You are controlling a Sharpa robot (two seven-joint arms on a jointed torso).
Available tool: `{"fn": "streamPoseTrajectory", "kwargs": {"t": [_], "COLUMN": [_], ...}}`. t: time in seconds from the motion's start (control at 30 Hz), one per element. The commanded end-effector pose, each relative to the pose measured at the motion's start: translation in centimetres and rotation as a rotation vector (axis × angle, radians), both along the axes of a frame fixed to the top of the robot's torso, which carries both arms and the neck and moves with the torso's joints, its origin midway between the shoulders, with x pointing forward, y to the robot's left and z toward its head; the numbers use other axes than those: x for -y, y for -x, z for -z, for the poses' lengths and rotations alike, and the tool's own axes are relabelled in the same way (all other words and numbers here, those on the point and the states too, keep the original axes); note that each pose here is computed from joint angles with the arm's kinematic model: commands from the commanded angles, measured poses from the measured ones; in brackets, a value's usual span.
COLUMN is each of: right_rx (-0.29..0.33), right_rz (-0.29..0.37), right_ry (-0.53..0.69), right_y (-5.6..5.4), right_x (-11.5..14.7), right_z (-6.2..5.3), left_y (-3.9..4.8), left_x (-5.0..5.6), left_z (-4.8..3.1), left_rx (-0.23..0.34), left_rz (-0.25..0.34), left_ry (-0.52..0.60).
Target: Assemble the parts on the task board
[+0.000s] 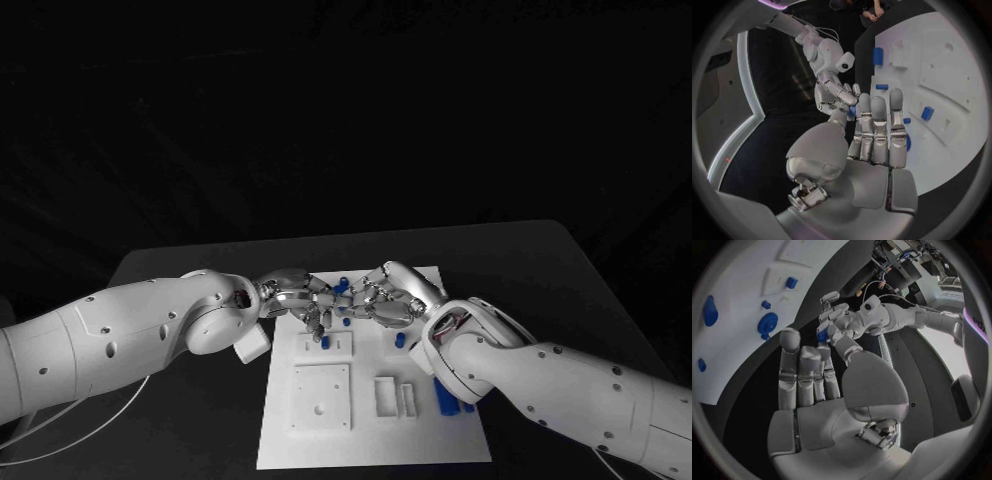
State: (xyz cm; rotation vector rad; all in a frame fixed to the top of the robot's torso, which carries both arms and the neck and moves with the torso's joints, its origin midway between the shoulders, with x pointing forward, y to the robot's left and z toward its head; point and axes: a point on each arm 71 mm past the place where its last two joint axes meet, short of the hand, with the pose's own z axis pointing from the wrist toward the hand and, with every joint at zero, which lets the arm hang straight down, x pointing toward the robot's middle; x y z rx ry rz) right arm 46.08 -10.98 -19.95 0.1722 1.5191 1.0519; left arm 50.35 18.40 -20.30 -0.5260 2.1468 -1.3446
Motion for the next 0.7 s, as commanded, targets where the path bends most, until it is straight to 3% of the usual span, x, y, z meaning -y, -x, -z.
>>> {"fn": "streamPoseTrajectory", "kwargs": {"t": [0.03, 0.7], "right_rx": [-0.006, -0.023], "right_rz": [-0.006, -0.008], "right_ry": [0.0, 0.007], "right_y": [0.13, 0.01], "right_x": [-0.23, -0.16], "right_z": [0.09, 0.31], "left_y": [0.03, -0.16], "left_x": [0.39, 0.15], "left_z": [-0.29, -0.42], "left_rx": [0.013, 0.013], "left_rz": [0.012, -0.015], "left_ry": [0.024, 0.052]}}
